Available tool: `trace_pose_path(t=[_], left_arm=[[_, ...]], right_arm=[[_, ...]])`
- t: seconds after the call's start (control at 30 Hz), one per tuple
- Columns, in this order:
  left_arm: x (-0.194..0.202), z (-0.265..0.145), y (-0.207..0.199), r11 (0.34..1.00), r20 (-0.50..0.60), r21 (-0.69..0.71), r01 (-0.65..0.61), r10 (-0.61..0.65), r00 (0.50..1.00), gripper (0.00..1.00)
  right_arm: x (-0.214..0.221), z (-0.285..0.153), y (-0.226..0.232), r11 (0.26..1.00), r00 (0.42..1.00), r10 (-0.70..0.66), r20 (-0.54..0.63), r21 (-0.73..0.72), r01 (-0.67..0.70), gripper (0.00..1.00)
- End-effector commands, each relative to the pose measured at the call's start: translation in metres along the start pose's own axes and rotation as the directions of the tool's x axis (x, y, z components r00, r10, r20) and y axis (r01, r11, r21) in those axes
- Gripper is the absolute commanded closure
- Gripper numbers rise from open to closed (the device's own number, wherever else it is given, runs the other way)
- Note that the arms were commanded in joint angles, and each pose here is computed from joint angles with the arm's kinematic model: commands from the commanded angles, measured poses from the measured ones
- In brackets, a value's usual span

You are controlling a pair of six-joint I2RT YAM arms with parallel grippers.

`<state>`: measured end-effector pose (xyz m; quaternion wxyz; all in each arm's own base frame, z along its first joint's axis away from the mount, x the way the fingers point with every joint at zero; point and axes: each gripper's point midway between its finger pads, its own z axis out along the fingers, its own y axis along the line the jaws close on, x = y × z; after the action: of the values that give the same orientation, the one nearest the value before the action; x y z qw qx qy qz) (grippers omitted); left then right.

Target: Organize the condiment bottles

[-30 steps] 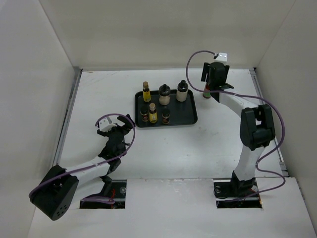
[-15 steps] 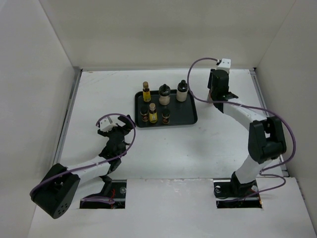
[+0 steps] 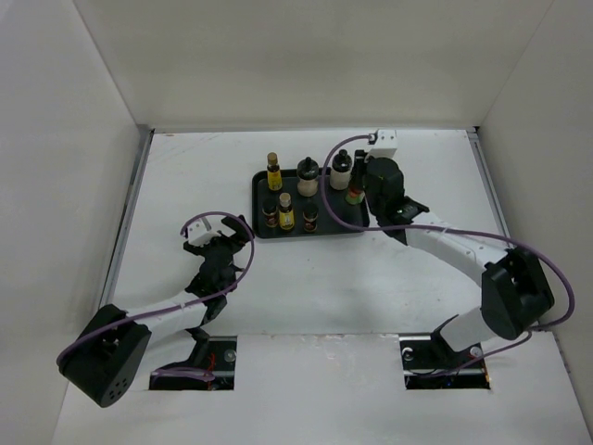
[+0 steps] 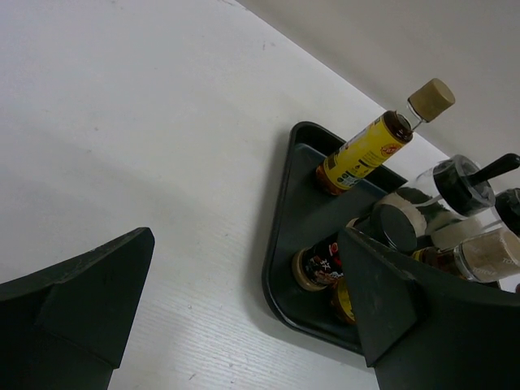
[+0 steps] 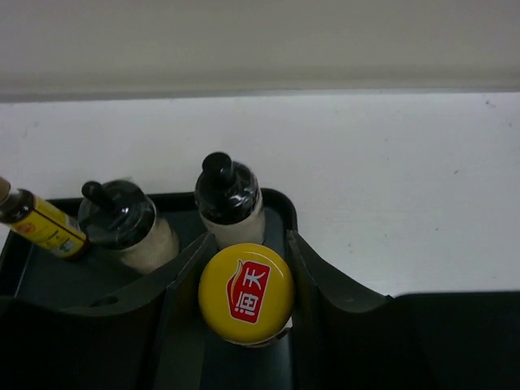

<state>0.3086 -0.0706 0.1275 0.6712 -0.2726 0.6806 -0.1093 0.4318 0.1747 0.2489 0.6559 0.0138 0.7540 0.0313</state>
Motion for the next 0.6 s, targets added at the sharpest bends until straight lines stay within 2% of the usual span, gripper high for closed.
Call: trace_pose_path(t=[0.0, 0.23, 0.57], left_arm=[[-0.013, 0.005, -0.019, 0.998, 0.030, 0.039, 0.057, -0.058, 0.998, 0.00], [-0.013, 0.004, -0.019, 0.997, 0.030, 0.041, 0.058, -0.059, 0.998, 0.00], [-0.014, 0.004, -0.021, 0.997, 0.028, 0.048, 0.061, -0.062, 0.998, 0.00]], right_arm=[[-0.038, -0.003, 0.023, 0.993, 0.986, 0.110, 0.127, -0.060, -0.103, 0.56], [-0.001, -0.009, 0.045, 0.994, 0.997, 0.062, 0.054, -0.092, -0.057, 0.55], [0.043, -0.013, 0.054, 0.995, 0.999, 0.026, -0.024, -0.099, -0.028, 0.53]])
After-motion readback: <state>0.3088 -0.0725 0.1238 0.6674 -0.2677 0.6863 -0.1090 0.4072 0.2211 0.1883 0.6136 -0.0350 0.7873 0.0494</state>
